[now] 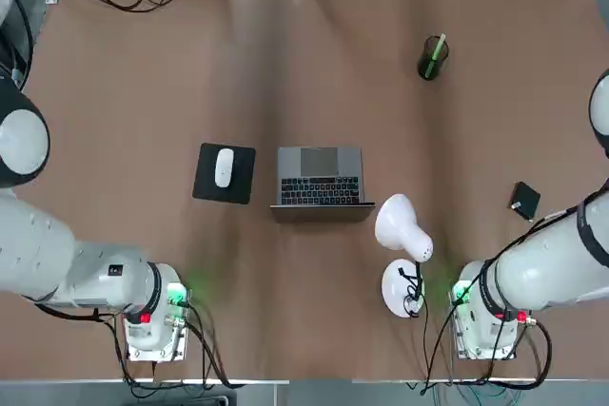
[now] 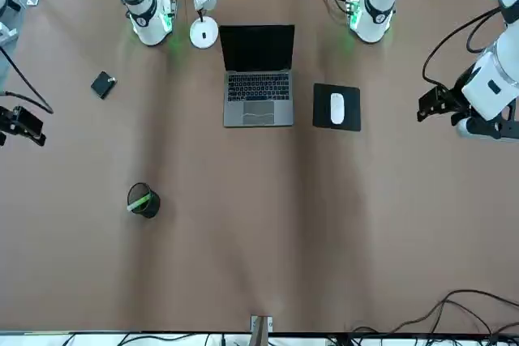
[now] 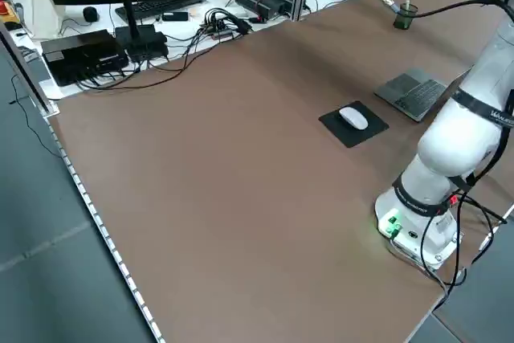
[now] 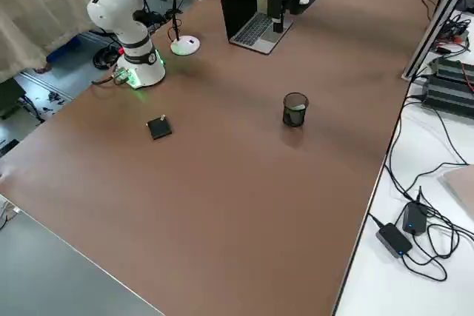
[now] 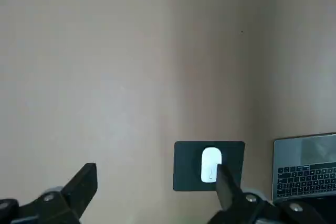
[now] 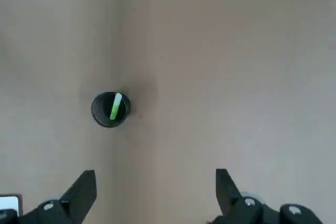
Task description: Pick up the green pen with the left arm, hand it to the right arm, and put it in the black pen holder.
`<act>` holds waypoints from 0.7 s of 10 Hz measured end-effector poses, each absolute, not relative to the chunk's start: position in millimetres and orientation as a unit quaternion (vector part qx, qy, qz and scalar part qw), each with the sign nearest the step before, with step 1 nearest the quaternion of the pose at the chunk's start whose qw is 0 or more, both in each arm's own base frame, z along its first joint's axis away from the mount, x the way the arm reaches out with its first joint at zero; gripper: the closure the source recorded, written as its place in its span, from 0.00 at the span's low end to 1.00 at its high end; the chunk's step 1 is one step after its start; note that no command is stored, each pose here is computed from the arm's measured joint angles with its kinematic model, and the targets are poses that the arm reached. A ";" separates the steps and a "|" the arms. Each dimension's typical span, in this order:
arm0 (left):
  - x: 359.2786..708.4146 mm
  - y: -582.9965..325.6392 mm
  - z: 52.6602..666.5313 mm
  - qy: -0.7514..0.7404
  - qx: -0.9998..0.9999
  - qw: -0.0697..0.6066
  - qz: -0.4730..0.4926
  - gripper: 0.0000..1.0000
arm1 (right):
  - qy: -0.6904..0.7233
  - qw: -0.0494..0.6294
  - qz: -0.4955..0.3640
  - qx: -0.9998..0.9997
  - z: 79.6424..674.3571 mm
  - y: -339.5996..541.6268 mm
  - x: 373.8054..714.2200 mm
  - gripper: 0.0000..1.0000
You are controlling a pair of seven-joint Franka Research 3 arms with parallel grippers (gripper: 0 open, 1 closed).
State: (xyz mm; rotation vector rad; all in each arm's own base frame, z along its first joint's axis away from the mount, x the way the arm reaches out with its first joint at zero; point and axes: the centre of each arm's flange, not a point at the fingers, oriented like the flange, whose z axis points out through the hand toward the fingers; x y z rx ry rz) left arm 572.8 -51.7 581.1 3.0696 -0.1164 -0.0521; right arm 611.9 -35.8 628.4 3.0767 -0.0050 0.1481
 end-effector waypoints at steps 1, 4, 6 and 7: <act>572.9 -51.8 580.7 -0.038 0.999 0.035 -0.017 0.00 | -0.001 0.031 0.050 0.998 628.7 -35.4 612.2 0.00; 573.7 -52.4 578.9 -0.038 0.998 0.036 -0.019 0.00 | -0.004 0.031 0.051 0.998 629.1 -38.5 612.3 0.00; 573.7 -52.4 578.8 -0.038 0.998 0.036 -0.019 0.00 | -0.004 0.031 0.051 0.998 629.2 -38.6 612.4 0.00; 573.7 -52.5 578.8 -0.038 0.998 0.036 -0.019 0.00 | -0.004 0.031 0.052 0.998 629.4 -38.6 612.5 0.00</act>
